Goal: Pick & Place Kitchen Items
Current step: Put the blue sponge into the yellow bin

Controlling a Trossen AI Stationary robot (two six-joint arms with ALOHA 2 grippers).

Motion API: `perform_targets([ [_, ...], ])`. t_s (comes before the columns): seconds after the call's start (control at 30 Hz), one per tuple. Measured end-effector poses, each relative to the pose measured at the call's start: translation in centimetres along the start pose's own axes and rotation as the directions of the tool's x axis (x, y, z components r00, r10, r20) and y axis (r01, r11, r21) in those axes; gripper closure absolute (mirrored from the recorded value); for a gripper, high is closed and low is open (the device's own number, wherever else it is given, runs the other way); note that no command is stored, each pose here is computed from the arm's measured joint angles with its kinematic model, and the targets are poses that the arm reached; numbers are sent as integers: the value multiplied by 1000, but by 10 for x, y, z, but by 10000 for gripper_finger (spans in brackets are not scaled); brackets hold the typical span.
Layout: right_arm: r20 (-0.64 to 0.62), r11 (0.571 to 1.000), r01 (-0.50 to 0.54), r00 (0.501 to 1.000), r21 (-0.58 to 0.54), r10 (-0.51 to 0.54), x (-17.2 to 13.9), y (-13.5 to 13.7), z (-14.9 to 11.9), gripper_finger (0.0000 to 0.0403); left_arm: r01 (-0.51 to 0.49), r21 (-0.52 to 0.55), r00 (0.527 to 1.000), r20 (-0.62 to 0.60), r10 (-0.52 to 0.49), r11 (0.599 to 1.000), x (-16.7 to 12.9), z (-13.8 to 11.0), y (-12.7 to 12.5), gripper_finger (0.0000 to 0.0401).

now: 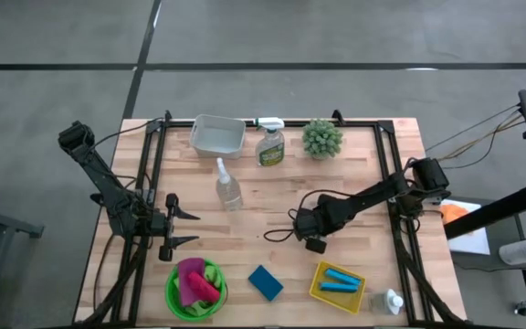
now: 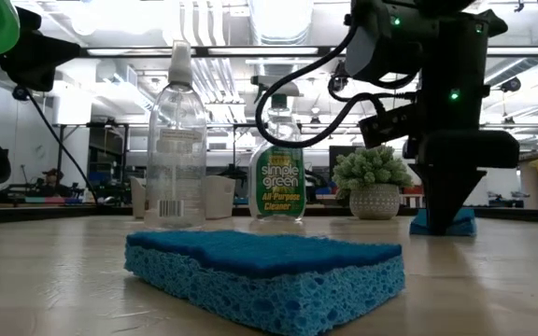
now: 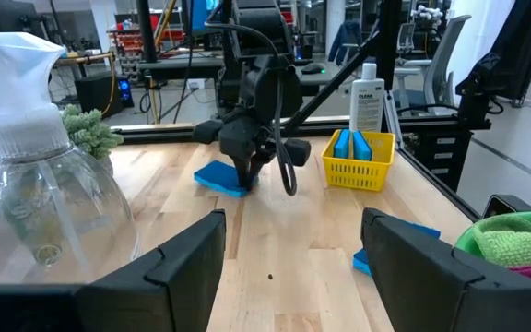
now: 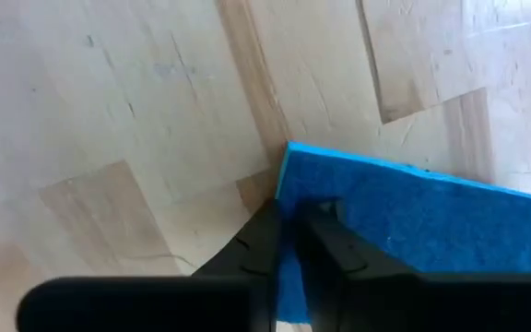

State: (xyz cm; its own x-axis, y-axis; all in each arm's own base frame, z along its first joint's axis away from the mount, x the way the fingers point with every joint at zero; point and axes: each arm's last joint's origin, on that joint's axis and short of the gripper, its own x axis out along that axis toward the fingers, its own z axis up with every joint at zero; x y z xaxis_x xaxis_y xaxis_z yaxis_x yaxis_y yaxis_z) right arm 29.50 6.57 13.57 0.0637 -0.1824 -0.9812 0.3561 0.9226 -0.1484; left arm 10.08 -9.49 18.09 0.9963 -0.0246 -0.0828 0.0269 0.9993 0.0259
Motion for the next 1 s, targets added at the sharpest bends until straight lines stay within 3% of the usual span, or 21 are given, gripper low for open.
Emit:
perform_targets([
  [0.2, 79, 999, 30, 997, -38, -27, -12, 9, -1, 385, 0, 0, 1000, 0, 0, 1000, 0, 0, 0, 147],
  [0.47, 253, 991, -50, 964, -123, 80, -45, 34, -11, 385, 0, -2, 1000, 0, 0, 1000, 0, 0, 0, 147],
  [0.73, 485, 930, -169, 815, -327, 318, -83, 72, -22, 385, 0, -2, 1000, 0, 0, 1000, 0, 0, 0, 147],
  [0.87, 538, 891, -187, 740, -413, 404, -94, 89, -30, 385, 0, -2, 1000, 0, 0, 1000, 0, 0, 0, 147],
  [1.0, 529, 868, -203, 723, -452, 444, -99, 100, -43, 385, 0, -2, 1000, 0, 0, 1000, 0, 0, 0, 147],
])
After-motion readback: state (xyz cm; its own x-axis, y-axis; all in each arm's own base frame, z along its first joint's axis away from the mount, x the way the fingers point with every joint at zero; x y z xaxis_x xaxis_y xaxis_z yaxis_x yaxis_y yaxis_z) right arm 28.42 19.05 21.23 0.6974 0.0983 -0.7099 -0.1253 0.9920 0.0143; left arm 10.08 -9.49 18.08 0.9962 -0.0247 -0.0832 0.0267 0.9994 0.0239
